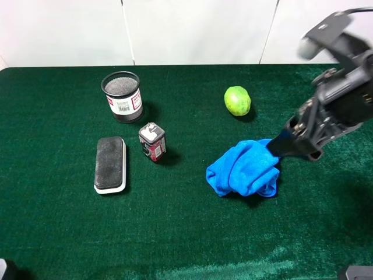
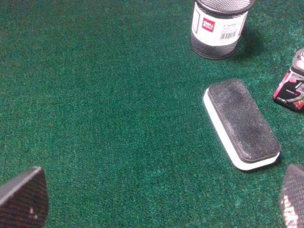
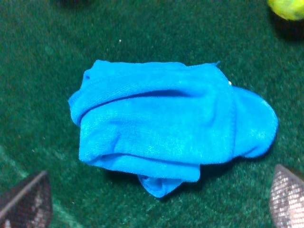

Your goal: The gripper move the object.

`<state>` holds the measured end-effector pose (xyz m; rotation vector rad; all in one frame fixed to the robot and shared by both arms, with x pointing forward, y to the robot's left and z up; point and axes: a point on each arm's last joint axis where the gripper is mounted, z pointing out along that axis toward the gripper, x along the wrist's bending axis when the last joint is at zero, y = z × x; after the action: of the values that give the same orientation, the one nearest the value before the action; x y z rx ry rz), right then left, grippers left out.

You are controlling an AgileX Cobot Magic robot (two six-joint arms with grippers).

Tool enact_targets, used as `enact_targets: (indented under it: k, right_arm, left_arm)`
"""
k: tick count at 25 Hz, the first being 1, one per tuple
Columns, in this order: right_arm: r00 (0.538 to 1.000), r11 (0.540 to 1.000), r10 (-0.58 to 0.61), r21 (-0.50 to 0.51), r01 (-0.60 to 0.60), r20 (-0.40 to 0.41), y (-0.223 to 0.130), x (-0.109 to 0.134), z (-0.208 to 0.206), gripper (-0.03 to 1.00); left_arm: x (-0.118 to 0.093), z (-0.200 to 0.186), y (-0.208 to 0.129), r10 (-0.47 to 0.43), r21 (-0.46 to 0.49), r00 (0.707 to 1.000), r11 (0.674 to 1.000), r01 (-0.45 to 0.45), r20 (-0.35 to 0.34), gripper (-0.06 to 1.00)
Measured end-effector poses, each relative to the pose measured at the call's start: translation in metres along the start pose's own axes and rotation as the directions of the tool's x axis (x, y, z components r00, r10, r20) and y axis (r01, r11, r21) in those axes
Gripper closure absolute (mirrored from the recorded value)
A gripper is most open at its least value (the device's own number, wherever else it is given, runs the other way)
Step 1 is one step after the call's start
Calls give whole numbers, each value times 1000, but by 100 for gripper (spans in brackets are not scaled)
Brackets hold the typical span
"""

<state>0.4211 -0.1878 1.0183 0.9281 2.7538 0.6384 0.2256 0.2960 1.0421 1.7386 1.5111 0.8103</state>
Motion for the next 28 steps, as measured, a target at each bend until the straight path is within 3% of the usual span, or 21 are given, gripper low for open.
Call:
enact_targets:
  k: [9,28]
  right_arm:
    - [986,980,-164,108,166,-32,9,9,48,27]
    - [988,964,-144,219,151,-48,1,-3,140,27]
  left_arm:
    - [0,0,0,0,0,1000,1000,0,0,-5]
    - [0,0,0,0,0,1000,1000,0,0,-5]
